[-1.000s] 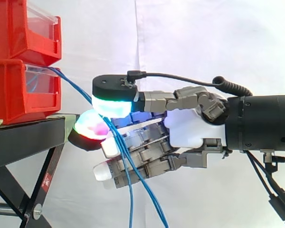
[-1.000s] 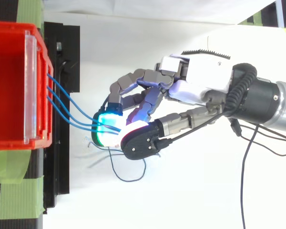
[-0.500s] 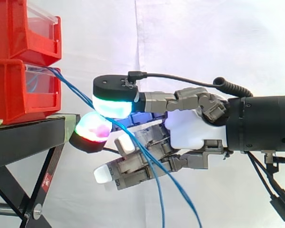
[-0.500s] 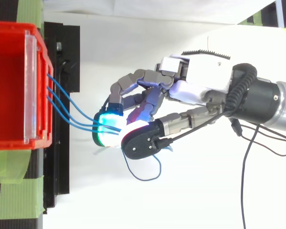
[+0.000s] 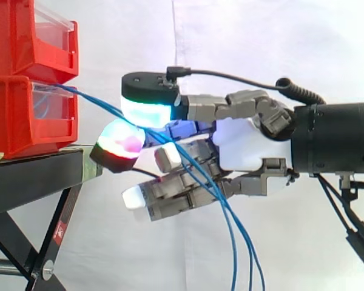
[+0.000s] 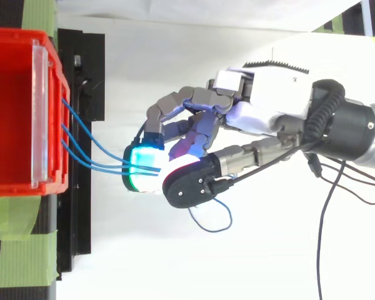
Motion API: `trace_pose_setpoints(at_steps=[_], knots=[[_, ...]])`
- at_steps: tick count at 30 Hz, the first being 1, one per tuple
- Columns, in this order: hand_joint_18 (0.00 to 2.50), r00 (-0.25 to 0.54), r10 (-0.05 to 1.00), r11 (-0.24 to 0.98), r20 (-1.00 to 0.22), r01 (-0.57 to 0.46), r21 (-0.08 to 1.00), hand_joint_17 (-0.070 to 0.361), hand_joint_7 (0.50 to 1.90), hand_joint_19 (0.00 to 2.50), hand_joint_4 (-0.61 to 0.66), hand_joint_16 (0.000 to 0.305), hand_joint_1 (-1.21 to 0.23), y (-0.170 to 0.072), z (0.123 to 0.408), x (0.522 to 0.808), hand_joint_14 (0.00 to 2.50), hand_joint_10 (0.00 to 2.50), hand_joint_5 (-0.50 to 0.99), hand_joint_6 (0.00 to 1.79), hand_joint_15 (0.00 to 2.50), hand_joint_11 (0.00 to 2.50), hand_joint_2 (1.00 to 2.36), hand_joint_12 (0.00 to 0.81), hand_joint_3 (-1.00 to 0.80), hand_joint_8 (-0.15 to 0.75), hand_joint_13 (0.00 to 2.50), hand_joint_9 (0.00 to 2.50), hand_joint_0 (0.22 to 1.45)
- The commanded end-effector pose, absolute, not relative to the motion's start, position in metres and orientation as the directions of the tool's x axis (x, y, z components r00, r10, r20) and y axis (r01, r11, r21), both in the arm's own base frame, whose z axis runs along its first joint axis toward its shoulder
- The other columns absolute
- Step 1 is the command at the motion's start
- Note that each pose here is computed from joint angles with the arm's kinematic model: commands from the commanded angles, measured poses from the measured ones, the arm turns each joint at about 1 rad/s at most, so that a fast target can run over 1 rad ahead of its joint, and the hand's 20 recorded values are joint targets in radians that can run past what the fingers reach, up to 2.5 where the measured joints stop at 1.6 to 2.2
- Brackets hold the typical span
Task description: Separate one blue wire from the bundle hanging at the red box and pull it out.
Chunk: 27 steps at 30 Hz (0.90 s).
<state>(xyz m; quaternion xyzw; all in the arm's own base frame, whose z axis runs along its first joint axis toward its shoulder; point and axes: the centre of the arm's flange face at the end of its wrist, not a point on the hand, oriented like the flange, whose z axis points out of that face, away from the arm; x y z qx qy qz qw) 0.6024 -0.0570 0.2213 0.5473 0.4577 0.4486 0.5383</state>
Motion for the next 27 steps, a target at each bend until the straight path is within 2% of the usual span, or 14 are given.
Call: trace_pose_setpoints(at_steps=[1,5,13,27], knots=[[0.56,0.177,0.984,0.006,-0.009,0.017,1.000,0.082,0.88,0.05,0.18,0.036,-0.70,-0.058,0.237,0.598,0.01,0.02,-0.17,0.83,0.29,0.83,1.02,0.456,-0.22,0.500,0.86,1.46,0.63],[0.57,0.181,0.983,0.036,-0.040,0.027,0.999,0.081,0.88,0.05,0.19,0.036,-0.70,-0.060,0.256,0.590,0.01,0.03,-0.17,0.83,0.30,0.83,1.02,0.458,-0.22,0.495,0.88,1.47,0.63],[0.57,0.237,0.963,0.124,-0.124,0.013,0.992,0.081,0.88,0.07,0.18,0.036,-0.69,-0.068,0.285,0.588,0.01,0.03,-0.17,0.83,0.31,0.87,1.02,0.458,-0.21,0.475,0.88,1.46,0.63],[0.57,0.243,0.953,0.164,-0.178,0.080,0.983,0.080,0.86,0.07,0.19,0.036,-0.74,-0.070,0.298,0.588,0.01,0.02,-0.17,0.83,0.33,0.92,1.02,0.457,-0.22,0.458,0.87,1.44,0.62]])
